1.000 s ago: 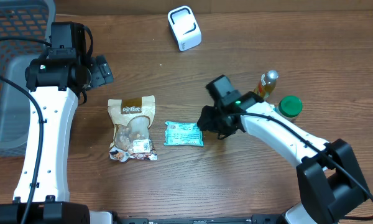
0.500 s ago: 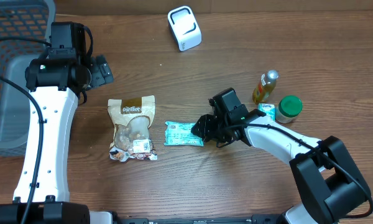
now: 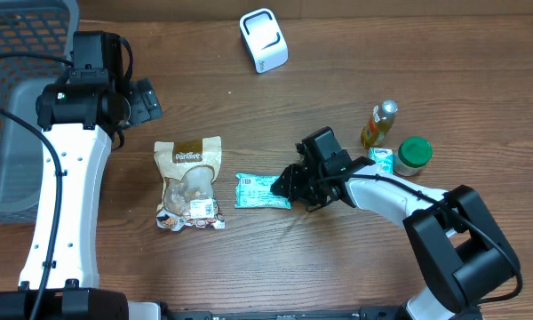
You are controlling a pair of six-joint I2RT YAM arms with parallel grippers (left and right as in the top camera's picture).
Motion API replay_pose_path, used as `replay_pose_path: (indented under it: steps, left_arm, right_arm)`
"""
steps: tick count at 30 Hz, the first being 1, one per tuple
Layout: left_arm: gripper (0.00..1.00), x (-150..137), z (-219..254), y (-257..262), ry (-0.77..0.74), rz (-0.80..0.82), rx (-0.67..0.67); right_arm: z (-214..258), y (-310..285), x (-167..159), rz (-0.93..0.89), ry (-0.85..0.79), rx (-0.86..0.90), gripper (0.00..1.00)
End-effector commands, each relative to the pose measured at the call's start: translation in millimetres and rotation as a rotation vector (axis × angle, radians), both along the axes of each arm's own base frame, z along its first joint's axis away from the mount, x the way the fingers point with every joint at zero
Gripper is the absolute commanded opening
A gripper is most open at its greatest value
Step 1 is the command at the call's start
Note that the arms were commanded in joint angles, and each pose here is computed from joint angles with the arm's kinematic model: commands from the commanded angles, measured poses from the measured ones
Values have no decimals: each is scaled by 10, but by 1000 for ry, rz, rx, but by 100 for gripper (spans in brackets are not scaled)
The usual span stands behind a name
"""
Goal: Scan the item barcode
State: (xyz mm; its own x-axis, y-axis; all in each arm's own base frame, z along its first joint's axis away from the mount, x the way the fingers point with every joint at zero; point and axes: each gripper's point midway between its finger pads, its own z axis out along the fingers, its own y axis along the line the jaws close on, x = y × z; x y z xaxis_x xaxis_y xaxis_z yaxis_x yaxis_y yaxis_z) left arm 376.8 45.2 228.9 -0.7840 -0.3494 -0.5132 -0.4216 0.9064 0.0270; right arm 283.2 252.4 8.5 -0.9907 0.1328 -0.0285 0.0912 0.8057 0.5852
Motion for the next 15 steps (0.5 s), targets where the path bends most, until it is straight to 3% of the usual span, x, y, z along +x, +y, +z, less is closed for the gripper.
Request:
replay_pose_path:
  steps: [1, 9, 11, 15]
  left_arm:
    - [99, 2, 33, 9, -2, -20, 21]
    - [100, 2, 33, 9, -2, -20, 20]
    - [99, 2, 31, 9, -2, -20, 21]
    - [100, 2, 33, 9, -2, -20, 21]
  right_arm:
    - [-64, 31, -47, 12, 10, -2, 31]
    - [-60, 36, -42, 15, 7, 0, 38]
    - [-60, 36, -42, 15, 6, 0, 32]
    - [-60, 36, -43, 15, 7, 0, 11]
